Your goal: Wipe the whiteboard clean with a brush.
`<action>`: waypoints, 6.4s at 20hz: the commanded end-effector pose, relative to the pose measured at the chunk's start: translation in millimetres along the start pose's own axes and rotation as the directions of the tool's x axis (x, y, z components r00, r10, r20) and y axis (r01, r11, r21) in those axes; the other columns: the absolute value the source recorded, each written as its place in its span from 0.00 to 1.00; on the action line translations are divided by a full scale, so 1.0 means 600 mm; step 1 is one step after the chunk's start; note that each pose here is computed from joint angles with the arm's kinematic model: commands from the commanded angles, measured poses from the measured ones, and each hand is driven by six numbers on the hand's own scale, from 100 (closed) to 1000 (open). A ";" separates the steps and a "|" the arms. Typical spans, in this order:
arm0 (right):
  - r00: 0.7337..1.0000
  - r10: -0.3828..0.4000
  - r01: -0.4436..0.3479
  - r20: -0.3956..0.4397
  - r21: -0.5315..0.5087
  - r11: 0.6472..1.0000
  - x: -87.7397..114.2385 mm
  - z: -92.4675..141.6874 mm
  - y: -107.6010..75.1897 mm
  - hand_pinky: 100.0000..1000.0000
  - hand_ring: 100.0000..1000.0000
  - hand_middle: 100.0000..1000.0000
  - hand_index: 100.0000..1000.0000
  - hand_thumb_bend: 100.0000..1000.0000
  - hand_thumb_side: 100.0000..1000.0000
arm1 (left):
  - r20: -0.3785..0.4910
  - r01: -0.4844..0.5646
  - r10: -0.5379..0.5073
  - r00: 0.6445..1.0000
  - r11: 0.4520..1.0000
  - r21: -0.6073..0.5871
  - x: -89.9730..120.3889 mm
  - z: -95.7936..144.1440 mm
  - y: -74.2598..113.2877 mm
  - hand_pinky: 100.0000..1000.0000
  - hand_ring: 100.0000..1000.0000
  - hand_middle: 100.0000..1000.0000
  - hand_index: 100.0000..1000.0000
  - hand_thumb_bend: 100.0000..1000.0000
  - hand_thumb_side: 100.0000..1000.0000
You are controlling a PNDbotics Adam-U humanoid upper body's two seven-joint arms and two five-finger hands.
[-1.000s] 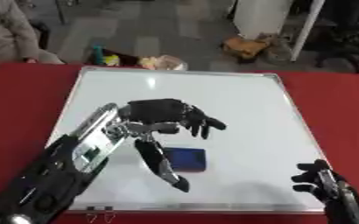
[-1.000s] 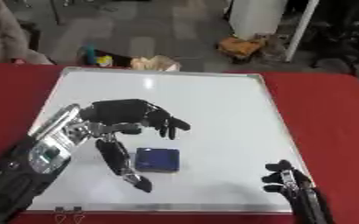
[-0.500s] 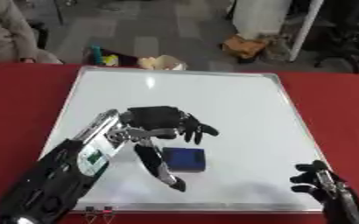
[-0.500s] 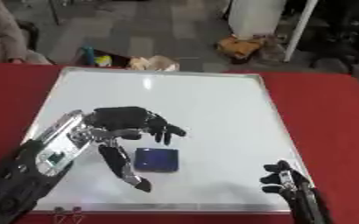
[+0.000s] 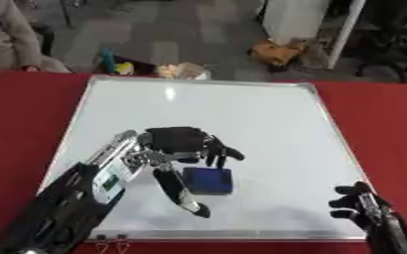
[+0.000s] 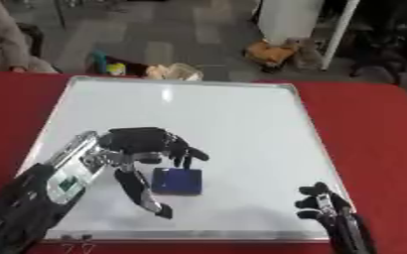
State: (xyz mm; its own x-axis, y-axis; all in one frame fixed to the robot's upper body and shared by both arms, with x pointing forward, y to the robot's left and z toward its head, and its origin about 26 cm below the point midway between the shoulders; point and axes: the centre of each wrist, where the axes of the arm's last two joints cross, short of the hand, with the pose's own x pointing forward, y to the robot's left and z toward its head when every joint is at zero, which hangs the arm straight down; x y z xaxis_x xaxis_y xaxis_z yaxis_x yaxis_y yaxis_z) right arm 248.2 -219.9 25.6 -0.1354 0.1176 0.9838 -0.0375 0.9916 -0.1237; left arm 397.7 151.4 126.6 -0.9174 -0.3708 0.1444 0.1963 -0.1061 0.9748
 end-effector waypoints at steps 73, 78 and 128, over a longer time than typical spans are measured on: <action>1.000 0.009 -0.009 0.023 0.002 1.000 0.009 -0.004 -0.005 0.56 0.60 0.42 0.65 0.00 0.87 | -0.182 0.024 -0.025 0.983 1.000 -0.005 -0.032 -0.008 -0.041 0.55 0.58 0.60 0.96 0.45 0.46; 1.000 0.010 -0.010 0.024 0.002 1.000 0.009 -0.004 -0.005 0.56 0.60 0.42 0.65 0.00 0.87 | -0.203 0.019 -0.021 0.979 1.000 -0.009 -0.035 -0.008 -0.046 0.54 0.57 0.59 0.96 0.42 0.44; 1.000 0.009 -0.009 0.022 0.003 1.000 0.008 -0.004 -0.004 0.56 0.60 0.42 0.65 0.00 0.87 | -0.234 0.015 0.002 0.972 0.997 0.071 -0.039 -0.002 -0.046 0.49 0.50 0.47 0.90 0.27 0.28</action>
State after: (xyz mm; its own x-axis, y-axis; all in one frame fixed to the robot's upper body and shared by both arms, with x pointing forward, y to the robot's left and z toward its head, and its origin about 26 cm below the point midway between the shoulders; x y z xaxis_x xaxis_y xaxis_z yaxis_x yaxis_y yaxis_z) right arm 248.4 -219.6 25.6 -0.1355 0.1171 0.9838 -0.0380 0.9916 -0.1233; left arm 412.2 161.1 83.6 -0.8071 -0.5784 0.1185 0.1882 -0.0619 0.9802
